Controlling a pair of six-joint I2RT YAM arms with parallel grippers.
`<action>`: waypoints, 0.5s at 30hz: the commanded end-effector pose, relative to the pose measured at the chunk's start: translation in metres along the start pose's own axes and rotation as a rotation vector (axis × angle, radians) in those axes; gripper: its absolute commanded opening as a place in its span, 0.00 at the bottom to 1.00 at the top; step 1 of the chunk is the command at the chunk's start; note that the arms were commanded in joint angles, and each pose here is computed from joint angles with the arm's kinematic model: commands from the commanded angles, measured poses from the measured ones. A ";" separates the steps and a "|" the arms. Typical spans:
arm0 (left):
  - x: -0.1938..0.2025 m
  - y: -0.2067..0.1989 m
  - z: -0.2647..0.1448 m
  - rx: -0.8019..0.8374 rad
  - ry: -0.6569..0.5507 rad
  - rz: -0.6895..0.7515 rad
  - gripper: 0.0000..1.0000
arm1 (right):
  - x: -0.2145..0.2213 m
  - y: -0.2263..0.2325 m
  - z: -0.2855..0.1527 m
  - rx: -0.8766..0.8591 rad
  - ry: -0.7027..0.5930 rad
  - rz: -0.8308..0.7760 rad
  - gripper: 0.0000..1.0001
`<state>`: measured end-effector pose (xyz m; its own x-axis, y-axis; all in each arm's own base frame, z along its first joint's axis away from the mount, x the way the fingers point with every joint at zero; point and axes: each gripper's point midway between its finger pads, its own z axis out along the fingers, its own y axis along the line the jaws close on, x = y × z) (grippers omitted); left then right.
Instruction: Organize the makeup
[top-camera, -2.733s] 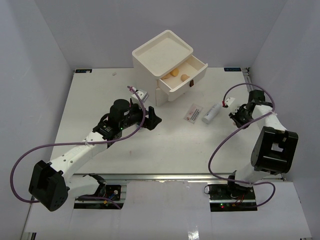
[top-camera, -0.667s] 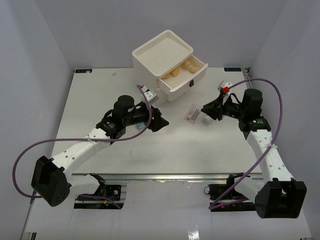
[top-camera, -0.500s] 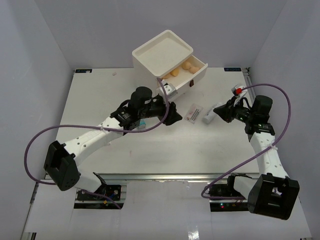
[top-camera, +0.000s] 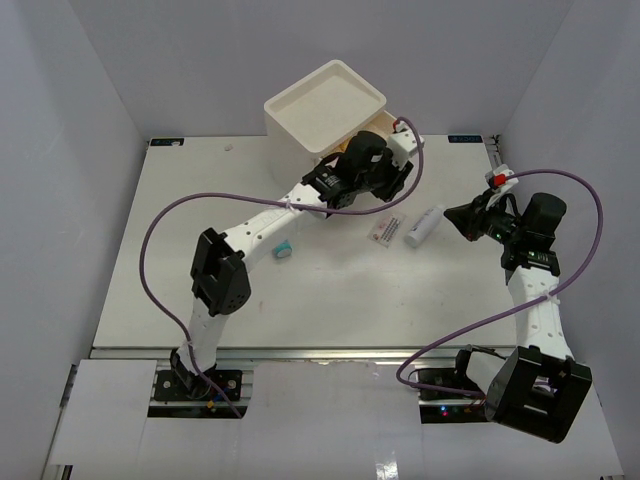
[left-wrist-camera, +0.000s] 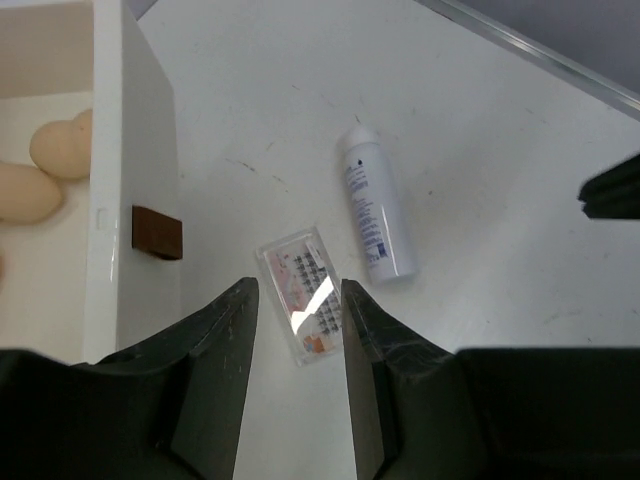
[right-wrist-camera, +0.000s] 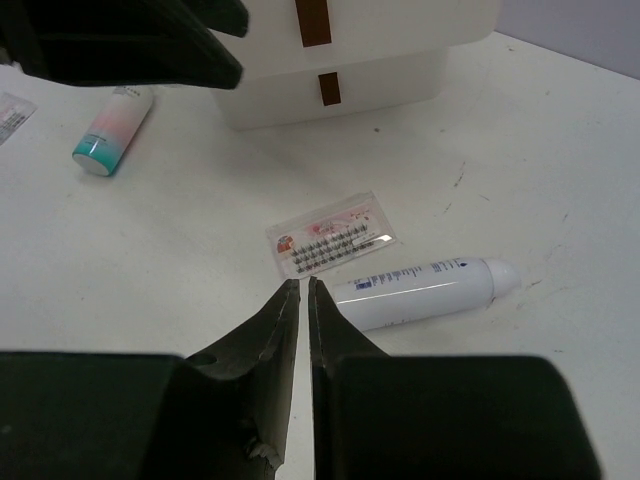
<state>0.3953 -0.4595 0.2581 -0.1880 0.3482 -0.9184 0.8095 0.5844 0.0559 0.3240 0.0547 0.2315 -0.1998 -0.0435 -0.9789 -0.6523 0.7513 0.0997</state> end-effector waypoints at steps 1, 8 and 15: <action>0.022 0.024 0.016 -0.161 0.109 0.128 0.52 | -0.012 0.002 -0.002 -0.017 -0.035 -0.038 0.14; 0.034 0.058 0.032 -0.349 0.145 0.207 0.69 | -0.009 0.002 -0.001 -0.027 -0.031 -0.030 0.15; 0.017 0.094 0.025 -0.556 0.107 0.276 0.96 | -0.008 0.002 0.000 -0.032 -0.029 -0.024 0.15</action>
<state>0.4482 -0.4419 0.1595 -0.1798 0.6387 -0.7482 0.6334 0.6571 0.4087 0.3226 0.0555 0.2320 -0.1984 -0.0394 -0.9793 -0.6627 0.7415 0.1044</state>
